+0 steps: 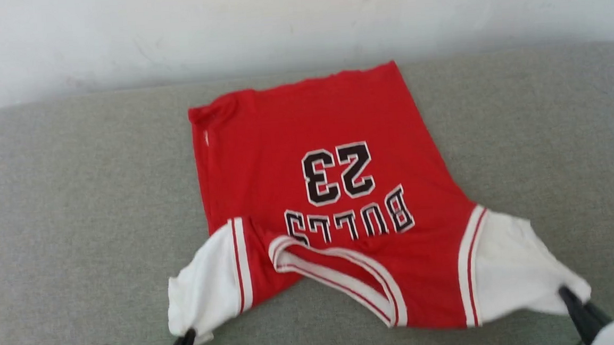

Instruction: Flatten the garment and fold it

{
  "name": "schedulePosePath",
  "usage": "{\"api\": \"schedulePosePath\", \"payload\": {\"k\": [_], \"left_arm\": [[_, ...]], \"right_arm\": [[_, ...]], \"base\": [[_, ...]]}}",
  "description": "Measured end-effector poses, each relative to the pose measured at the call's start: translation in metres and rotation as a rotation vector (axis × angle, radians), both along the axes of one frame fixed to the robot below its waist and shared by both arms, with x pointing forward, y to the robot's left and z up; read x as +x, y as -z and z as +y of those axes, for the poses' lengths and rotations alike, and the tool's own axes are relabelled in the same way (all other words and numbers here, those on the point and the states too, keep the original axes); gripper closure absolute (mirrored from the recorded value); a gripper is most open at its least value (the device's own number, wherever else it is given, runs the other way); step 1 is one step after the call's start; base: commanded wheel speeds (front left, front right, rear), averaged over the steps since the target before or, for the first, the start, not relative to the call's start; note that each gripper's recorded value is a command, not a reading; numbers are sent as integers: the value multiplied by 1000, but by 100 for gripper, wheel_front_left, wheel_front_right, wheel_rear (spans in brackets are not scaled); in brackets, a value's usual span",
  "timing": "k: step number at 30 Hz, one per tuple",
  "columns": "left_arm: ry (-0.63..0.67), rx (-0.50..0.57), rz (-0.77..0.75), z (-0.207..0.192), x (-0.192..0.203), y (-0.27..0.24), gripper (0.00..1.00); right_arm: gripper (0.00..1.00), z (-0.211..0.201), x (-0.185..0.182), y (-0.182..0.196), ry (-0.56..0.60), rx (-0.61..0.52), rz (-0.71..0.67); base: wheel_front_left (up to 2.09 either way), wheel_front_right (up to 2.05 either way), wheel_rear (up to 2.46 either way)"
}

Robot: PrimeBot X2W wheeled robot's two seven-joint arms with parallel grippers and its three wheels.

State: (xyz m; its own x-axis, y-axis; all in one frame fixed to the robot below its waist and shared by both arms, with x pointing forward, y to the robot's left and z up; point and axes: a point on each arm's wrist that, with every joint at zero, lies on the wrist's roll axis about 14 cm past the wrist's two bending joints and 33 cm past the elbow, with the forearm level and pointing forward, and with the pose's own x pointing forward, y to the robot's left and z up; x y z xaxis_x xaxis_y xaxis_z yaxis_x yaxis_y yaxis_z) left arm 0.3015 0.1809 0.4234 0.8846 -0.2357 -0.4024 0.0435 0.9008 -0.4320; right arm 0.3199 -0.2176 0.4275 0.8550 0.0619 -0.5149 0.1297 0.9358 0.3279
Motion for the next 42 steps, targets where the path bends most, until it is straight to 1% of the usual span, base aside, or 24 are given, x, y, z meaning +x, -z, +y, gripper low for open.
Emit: {"api": "schedulePosePath", "payload": {"k": [7,9,14,19,20,21,22,25,27,29,33,35,38,42], "left_arm": [[17,-33,88,-2,-26,5,100],[19,-37,108,-2,-33,6,100],[6,-26,110,0,-42,2,100],[8,-27,68,-3,-41,-8,100],[10,-27,63,-3,-41,-9,100],[12,-25,57,-4,-41,-11,100],[14,-24,49,-4,-41,-12,100],[25,-22,35,-8,-39,-16,100],[37,-17,17,-11,-34,-20,100],[48,-11,-14,-13,-25,-28,100],[68,3,-61,-17,-5,-38,100],[80,9,-74,-18,3,-41,100],[99,14,-88,-20,15,-42,100],[123,27,-107,-23,32,-43,100]], "right_arm": [[100,-6,-49,24,15,38,173],[100,-9,-59,28,20,41,204],[100,-10,-75,31,34,69,230],[100,-8,-77,32,35,80,212],[94,-9,-75,30,42,78,195],[55,-11,-73,28,51,71,175],[0,-13,-71,27,55,64,164],[0,-11,-59,20,41,41,132],[0,-7,-39,4,19,18,69],[0,-6,-10,-26,3,-19,-37],[0,-1,54,-96,-42,-127,-274],[0,5,84,-124,-78,-186,-357],[0,24,124,-148,-137,-212,-420],[0,47,176,-149,-211,-250,-402]], "base": [[0,0,0],[0,0,0],[0,0,0],[0,0,0],[0,0,0],[0,0,0],[0,0,0],[0,0,0],[0,0,0],[0,0,0],[0,0,0],[0,0,0],[0,0,0],[0,0,0]]}}
